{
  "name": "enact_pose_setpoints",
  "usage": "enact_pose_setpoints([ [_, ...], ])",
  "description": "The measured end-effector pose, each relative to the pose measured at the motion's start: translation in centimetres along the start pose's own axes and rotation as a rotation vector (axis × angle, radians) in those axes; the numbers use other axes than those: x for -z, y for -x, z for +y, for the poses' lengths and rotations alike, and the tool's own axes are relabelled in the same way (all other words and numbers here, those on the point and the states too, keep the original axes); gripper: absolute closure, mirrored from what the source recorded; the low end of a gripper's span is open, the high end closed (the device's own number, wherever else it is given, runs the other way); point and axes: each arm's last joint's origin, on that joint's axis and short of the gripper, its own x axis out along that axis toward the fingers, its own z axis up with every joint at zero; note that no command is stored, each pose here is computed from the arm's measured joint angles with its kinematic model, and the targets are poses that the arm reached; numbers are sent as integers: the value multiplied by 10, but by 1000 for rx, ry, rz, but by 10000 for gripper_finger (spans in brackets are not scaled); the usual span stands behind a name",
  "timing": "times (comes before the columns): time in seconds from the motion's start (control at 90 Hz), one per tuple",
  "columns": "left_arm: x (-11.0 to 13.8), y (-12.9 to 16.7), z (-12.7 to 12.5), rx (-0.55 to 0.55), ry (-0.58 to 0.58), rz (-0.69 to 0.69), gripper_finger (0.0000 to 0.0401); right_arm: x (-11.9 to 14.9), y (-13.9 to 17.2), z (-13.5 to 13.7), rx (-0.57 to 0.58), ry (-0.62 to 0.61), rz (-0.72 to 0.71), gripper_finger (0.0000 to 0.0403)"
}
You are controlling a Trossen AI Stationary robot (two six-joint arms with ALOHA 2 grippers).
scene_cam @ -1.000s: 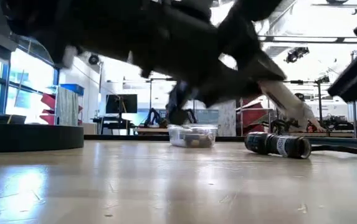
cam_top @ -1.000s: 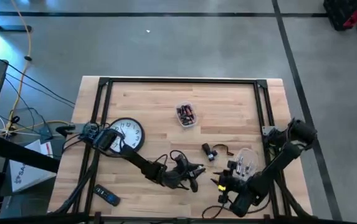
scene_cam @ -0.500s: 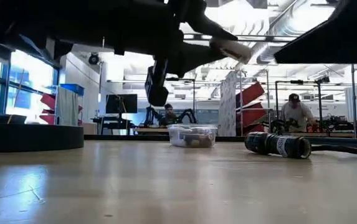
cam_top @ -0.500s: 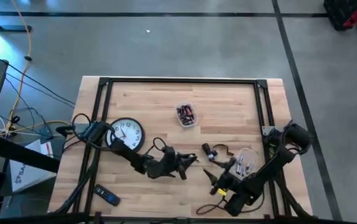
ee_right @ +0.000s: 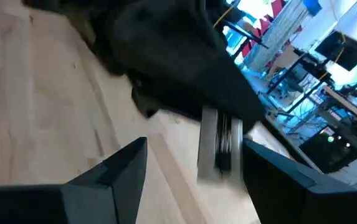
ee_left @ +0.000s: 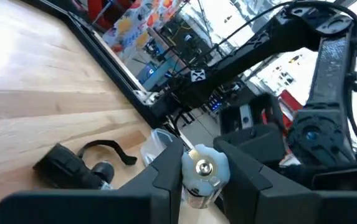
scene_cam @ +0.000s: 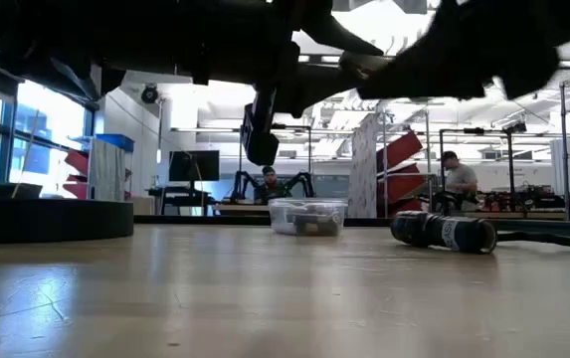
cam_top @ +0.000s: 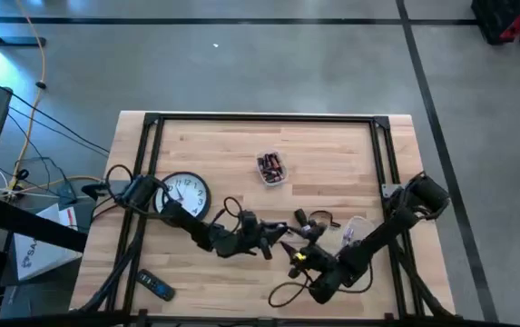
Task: Insert battery
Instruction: Insert the silver battery into the battery holder
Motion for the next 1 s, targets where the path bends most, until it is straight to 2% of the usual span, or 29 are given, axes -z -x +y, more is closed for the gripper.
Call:
enact_pose_setpoints([
  [0.533, 1, 9, 1, -13, 53, -31, 336, -1, -8, -4, 21, 28, 13, 323],
  [1.0, 1, 10, 0, 7, 58, -20, 324, -1, -7, -3, 17, 29, 12, 335],
])
